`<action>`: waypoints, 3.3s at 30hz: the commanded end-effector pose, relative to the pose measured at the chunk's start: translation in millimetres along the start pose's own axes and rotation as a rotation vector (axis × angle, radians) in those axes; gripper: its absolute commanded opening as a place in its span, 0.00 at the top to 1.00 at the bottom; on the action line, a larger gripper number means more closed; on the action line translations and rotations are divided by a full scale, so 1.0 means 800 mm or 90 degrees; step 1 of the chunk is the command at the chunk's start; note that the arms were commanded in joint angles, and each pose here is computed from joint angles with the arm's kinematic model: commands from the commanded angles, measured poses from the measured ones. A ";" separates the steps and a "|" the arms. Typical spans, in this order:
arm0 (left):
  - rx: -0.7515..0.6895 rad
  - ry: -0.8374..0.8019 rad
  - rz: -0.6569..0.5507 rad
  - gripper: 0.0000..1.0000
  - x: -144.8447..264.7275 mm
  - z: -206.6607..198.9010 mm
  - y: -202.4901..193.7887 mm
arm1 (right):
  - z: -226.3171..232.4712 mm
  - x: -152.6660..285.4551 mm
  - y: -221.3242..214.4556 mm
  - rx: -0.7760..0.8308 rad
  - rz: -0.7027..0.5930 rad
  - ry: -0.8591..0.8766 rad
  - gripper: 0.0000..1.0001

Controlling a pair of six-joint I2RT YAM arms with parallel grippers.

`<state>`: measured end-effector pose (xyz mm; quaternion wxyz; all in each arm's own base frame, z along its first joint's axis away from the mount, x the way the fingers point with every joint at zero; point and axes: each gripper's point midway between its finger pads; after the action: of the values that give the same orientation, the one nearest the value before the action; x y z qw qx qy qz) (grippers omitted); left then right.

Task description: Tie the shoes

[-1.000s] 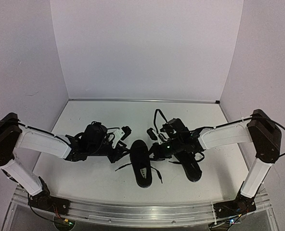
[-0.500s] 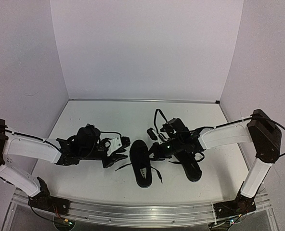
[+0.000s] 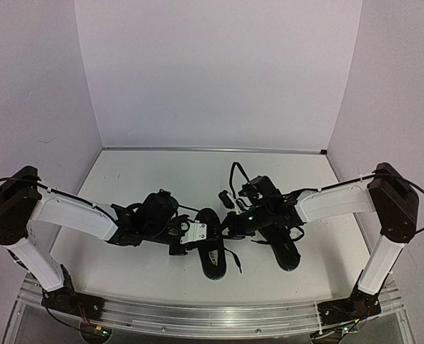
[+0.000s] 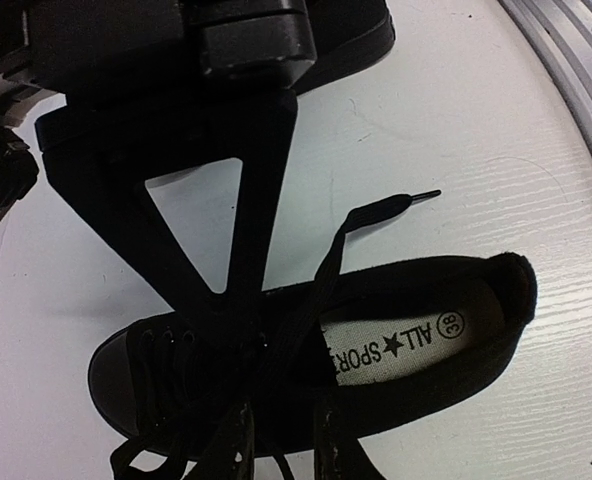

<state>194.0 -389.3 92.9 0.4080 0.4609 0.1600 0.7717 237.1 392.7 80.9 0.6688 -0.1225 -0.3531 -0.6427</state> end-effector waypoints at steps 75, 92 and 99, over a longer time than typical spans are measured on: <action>-0.007 0.085 0.003 1.00 -0.036 0.039 0.001 | 0.005 0.055 0.039 -0.027 -0.085 0.055 0.64; -0.027 0.056 0.021 1.00 -0.027 0.028 -0.003 | -0.013 0.000 0.022 -0.050 0.001 0.064 0.86; -0.035 0.054 0.022 1.00 -0.026 0.025 -0.003 | -0.007 -0.005 0.021 -0.053 0.012 0.090 0.86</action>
<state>223.9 -406.0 77.9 0.3818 0.4283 0.1513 0.8049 251.2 381.4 68.4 0.6813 -0.1368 -0.2877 -0.6590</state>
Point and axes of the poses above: each gripper's point midway between its finger pads, its own x axis back along the fingers, its own z axis along the line the jaws close on, y = z × x, and after that the axes turned 10 degrees about -x, right-handed
